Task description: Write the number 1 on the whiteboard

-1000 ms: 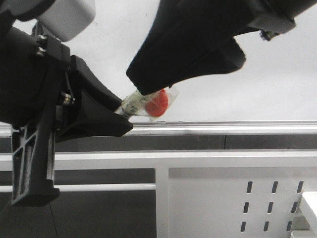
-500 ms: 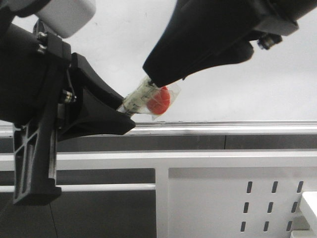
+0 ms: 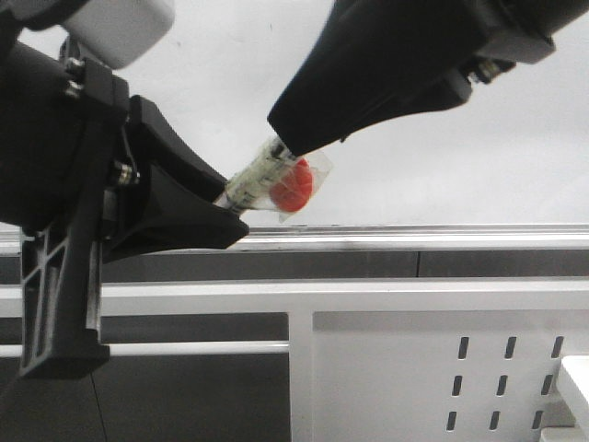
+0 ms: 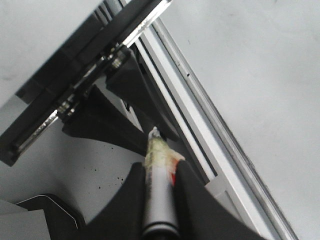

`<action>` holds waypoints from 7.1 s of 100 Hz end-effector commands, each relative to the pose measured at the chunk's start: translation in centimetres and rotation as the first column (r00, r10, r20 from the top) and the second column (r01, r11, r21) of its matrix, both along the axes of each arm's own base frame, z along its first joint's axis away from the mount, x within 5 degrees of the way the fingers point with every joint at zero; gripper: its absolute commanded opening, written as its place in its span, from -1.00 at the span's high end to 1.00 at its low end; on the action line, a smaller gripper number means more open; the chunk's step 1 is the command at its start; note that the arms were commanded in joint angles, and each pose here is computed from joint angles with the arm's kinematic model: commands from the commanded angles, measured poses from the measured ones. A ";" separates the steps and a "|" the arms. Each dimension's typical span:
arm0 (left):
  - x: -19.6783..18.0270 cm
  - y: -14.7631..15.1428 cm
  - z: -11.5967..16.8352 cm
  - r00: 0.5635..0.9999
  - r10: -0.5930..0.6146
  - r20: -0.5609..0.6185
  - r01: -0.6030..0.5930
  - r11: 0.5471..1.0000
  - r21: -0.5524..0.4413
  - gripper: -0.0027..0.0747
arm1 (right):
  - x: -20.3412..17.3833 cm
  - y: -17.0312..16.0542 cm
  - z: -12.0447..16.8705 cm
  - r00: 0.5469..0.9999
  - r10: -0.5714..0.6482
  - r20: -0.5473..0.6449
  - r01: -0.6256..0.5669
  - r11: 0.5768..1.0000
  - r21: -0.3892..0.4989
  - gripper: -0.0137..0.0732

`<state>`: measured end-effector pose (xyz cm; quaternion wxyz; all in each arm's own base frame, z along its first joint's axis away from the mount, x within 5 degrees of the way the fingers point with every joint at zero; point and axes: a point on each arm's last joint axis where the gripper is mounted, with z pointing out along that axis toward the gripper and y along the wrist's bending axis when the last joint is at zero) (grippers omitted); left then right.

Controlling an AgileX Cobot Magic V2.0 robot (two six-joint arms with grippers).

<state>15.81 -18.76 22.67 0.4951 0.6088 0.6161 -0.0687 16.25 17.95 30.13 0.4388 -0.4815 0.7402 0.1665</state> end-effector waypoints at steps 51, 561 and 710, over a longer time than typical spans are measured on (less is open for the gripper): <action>-3.1 4.1 6.9 0.973 0.173 -0.150 -0.220 0.891 -0.397 0.02 | -0.4 -0.9 3.6 0.989 -0.049 0.136 0.029 0.989 0.145 0.84; -3.5 2.7 2.3 0.999 0.043 -0.009 -0.042 0.880 -0.474 0.17 | -0.2 2.7 7.3 0.989 0.148 -0.009 -0.148 0.989 -0.030 0.85; -1.0 6.0 0.5 0.832 0.415 -0.369 -0.541 0.453 -0.709 0.98 | -5.0 -6.1 10.3 0.995 -0.065 0.070 0.063 0.997 0.033 0.85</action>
